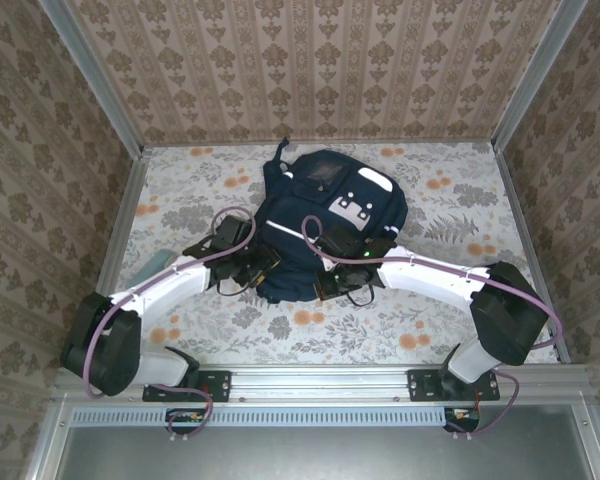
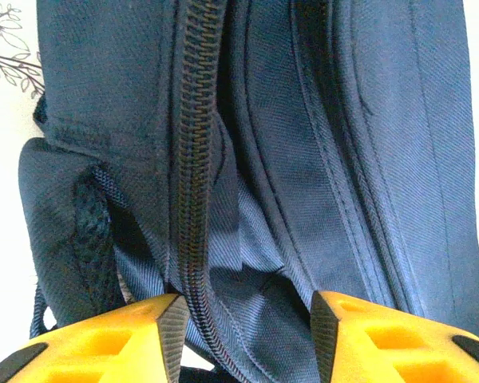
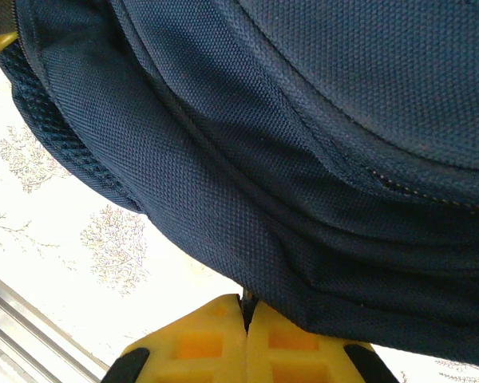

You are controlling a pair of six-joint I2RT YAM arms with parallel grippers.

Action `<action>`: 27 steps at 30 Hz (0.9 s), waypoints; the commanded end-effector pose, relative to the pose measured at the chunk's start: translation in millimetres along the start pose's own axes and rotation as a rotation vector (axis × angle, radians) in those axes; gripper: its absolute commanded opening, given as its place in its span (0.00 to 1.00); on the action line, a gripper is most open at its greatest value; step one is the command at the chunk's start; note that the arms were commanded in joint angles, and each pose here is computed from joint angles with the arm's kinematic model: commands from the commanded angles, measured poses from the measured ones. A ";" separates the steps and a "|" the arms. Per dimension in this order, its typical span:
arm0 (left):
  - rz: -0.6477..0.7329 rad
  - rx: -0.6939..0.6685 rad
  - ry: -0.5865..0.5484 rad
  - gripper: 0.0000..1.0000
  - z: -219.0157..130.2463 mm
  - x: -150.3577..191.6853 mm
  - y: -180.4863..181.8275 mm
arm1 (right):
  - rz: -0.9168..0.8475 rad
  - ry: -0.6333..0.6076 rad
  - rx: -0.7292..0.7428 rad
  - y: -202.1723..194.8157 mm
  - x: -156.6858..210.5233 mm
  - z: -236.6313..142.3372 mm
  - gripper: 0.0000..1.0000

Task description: Pack books, pencil case, and school supplies into a backpack

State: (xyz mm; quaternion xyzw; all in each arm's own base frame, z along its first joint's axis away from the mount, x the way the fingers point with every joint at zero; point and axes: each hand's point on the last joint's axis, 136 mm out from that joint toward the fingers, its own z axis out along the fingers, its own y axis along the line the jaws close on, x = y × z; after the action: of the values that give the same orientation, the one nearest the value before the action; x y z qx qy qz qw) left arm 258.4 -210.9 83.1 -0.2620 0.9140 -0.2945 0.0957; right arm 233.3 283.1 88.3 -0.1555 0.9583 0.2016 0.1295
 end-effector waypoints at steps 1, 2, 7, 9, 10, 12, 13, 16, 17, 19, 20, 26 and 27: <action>-0.037 -0.018 -0.006 0.44 11.9 -0.9 5.0 | -0.001 -0.056 -0.017 8.2 -17.0 -6.7 0.00; -0.039 -0.021 -0.007 0.41 13.9 -1.6 5.7 | -0.001 -0.058 -0.013 7.5 -16.8 -7.5 0.00; -0.028 -0.076 -0.013 0.22 21.9 -3.7 18.5 | -0.008 -0.068 0.071 -8.8 -14.5 -13.1 0.00; -0.023 -0.117 -0.012 0.15 25.3 -3.1 29.5 | -0.015 -0.060 0.153 -25.0 -9.1 -16.2 0.00; -0.021 -0.139 -0.012 0.13 26.6 -3.0 35.5 | -0.016 -0.058 0.199 -35.1 -7.5 -18.2 0.00; -0.017 -0.180 -0.011 0.11 28.8 -1.9 47.8 | -0.005 -0.048 0.277 -55.1 -3.8 -21.5 0.00; -0.017 -0.205 -0.016 0.10 29.5 -2.6 55.0 | 0.001 -0.044 0.313 -65.5 -1.6 -23.2 0.00; -0.021 -0.259 -0.014 0.09 31.7 -2.1 74.2 | 0.036 -0.044 0.370 -90.6 2.9 -29.3 0.00; -0.025 -0.274 -0.012 0.09 32.4 -1.9 79.9 | 0.049 -0.048 0.375 -96.8 3.1 -31.8 0.00; -0.029 -0.293 -0.010 0.09 33.5 -2.2 88.2 | 0.067 -0.064 0.383 -106.1 1.3 -37.1 0.00; -0.031 -0.303 -0.008 0.09 33.6 -2.0 92.4 | 0.076 -0.071 0.388 -111.1 0.0 -39.7 0.00; -0.036 -0.312 -0.011 0.09 30.7 -4.6 98.9 | 0.118 -0.094 0.454 -148.8 -14.1 -45.6 0.00; -0.037 -0.314 -0.012 0.09 30.0 -5.1 99.5 | 0.123 -0.095 0.466 -154.7 -16.8 -45.4 0.00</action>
State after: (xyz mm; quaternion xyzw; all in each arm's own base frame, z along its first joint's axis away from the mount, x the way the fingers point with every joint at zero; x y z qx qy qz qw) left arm 260.5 -207.4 44.7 -0.2639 0.9221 -0.2714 0.0799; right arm 273.8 176.1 76.6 -0.0782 0.9810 0.0679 0.1638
